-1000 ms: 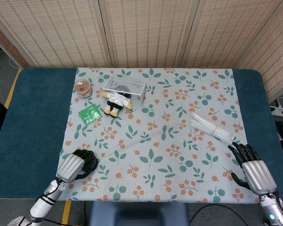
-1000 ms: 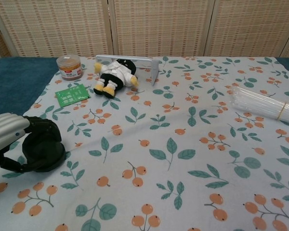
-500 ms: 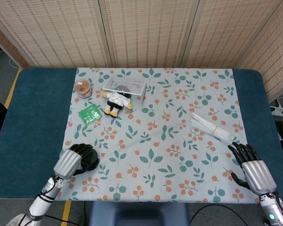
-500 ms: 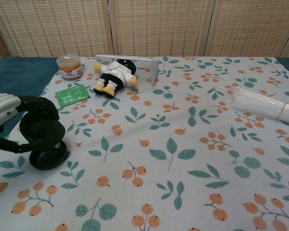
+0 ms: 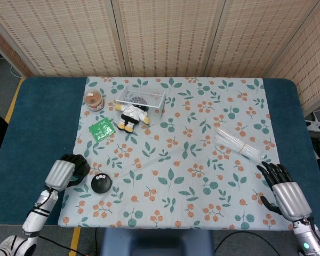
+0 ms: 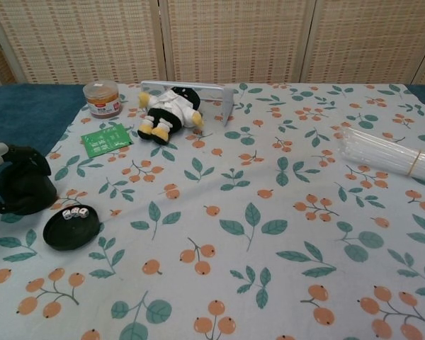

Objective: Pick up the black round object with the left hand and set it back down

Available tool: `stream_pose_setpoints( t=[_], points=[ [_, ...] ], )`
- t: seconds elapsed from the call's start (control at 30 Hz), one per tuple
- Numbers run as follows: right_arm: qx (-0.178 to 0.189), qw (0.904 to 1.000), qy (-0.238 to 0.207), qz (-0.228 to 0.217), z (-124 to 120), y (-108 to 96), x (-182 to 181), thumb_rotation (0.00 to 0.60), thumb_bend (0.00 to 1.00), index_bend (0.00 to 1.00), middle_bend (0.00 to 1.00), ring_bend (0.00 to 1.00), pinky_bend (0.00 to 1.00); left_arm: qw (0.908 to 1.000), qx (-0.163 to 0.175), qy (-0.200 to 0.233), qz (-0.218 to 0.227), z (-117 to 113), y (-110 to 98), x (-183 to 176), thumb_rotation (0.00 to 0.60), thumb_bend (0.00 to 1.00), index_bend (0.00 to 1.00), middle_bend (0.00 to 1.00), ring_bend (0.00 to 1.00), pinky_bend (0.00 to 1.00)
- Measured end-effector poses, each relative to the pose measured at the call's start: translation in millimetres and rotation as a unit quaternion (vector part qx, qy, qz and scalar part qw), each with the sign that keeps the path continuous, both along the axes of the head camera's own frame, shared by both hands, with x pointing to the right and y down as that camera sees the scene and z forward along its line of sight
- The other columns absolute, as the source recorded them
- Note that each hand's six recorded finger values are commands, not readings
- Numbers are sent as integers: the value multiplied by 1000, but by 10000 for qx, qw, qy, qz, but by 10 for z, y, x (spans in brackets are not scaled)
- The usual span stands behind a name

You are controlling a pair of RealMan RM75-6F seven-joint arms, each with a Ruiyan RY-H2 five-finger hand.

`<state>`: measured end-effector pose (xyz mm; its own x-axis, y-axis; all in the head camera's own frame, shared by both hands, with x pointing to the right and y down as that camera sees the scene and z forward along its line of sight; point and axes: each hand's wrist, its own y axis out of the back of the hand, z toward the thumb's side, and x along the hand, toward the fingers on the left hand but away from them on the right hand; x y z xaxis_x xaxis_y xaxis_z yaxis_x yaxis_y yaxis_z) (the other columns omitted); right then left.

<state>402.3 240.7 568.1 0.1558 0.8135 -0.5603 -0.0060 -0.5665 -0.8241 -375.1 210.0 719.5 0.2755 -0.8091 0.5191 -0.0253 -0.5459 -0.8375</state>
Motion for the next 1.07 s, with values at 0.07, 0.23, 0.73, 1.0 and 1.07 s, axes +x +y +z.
stream_pose_setpoints(
  t=[0.07, 0.23, 0.73, 1.0, 1.07],
  points=[
    [8, 10000, -1, 6, -3, -2, 2, 600, 248, 0, 0, 0, 0, 10000, 15, 8, 4, -1, 7, 6, 600, 455, 156, 219, 188, 214],
    [8, 10000, -3, 4, -4, -5, 2, 600, 248, 0, 0, 0, 0, 9997, -146, 199, -73, -11, 26, 21, 600, 429, 0, 3, 2, 191],
    [118, 9999, 18, 25, -27, -19, 10, 600, 248, 0, 0, 0, 0, 9967, 227, 746, -219, -546, 82, -40, 600, 406, 0, 0, 0, 89],
    [522, 9983, 229, 142, -65, -78, 52, 600, 248, 0, 0, 0, 0, 9939, 267, 695, -817, -1336, 515, -480, 600, 405, 0, 0, 0, 62],
    [579, 9979, 247, 179, -69, -80, 52, 600, 248, 0, 0, 0, 0, 9941, 238, 583, -879, -1418, 527, -525, 600, 404, 0, 0, 0, 62]
  ],
)
